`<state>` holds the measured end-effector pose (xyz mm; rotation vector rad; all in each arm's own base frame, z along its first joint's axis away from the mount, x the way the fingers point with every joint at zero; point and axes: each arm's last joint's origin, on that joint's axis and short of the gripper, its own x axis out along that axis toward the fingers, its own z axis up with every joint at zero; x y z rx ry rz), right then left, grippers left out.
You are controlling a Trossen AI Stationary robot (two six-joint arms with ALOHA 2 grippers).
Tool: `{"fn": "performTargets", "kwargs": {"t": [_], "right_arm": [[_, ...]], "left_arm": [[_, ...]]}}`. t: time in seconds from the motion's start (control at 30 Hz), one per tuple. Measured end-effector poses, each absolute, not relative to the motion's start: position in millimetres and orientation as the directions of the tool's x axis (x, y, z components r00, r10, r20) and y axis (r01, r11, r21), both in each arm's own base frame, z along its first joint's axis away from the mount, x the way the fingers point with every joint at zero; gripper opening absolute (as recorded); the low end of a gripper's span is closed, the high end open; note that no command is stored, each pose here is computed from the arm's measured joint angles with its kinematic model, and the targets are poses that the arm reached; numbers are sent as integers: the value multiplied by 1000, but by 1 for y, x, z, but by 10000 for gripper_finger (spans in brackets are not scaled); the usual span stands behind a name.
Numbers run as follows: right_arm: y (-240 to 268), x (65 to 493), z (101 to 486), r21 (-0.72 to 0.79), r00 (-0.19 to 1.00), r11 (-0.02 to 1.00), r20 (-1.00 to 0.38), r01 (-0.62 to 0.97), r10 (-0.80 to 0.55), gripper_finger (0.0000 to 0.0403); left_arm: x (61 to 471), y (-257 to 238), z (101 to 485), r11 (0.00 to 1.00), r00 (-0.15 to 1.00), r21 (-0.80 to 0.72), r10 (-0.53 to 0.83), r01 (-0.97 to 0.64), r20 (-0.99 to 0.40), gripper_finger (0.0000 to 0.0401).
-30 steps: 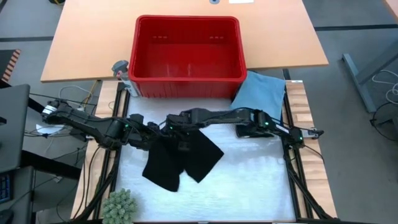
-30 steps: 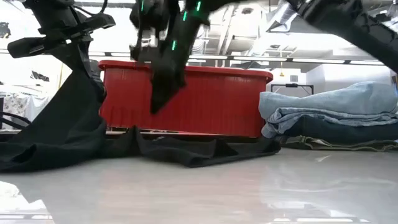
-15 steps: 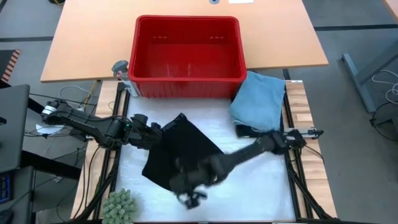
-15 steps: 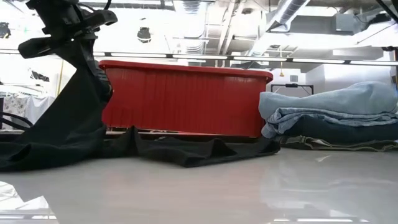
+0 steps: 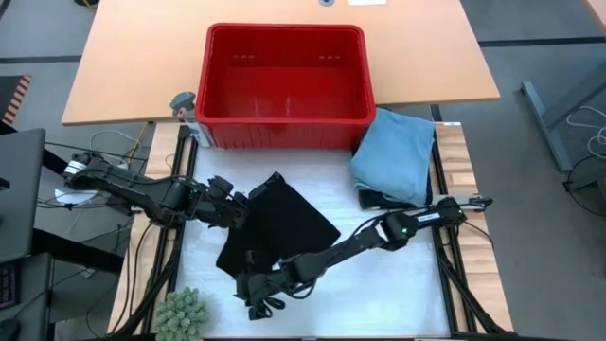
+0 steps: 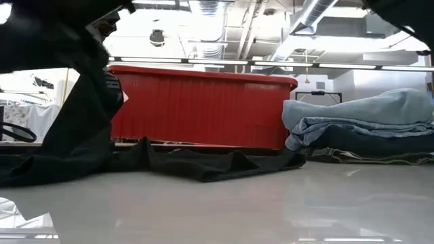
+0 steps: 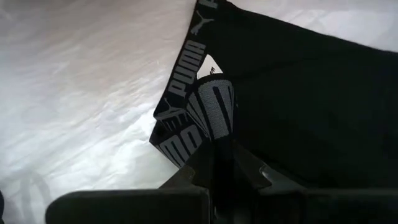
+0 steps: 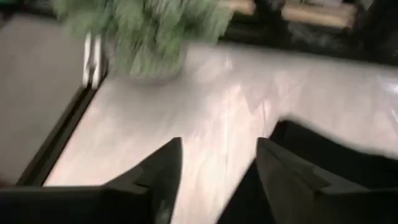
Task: Fold Laundry from Bin
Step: Fold the black boxer short
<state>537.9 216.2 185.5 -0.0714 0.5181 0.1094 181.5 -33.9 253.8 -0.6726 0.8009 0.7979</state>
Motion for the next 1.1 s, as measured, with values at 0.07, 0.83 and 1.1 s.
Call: {"fn": "performTargets", "kwargs": {"t": [0.07, 0.83, 1.1], "right_arm": [[212, 544, 179, -33, 879, 994, -471, -105, 77, 247], [158, 573, 168, -74, 929, 996, -369, -57, 26, 270], [161, 577, 144, -59, 927, 995, -371, -85, 58, 270]], "left_arm": [[181, -34, 254, 538, 446, -213, 351, -816, -823, 10], [182, -34, 254, 527, 452, -224, 356, -820, -818, 11], [182, -34, 254, 524, 457, -228, 362, -821, -813, 11]]}}
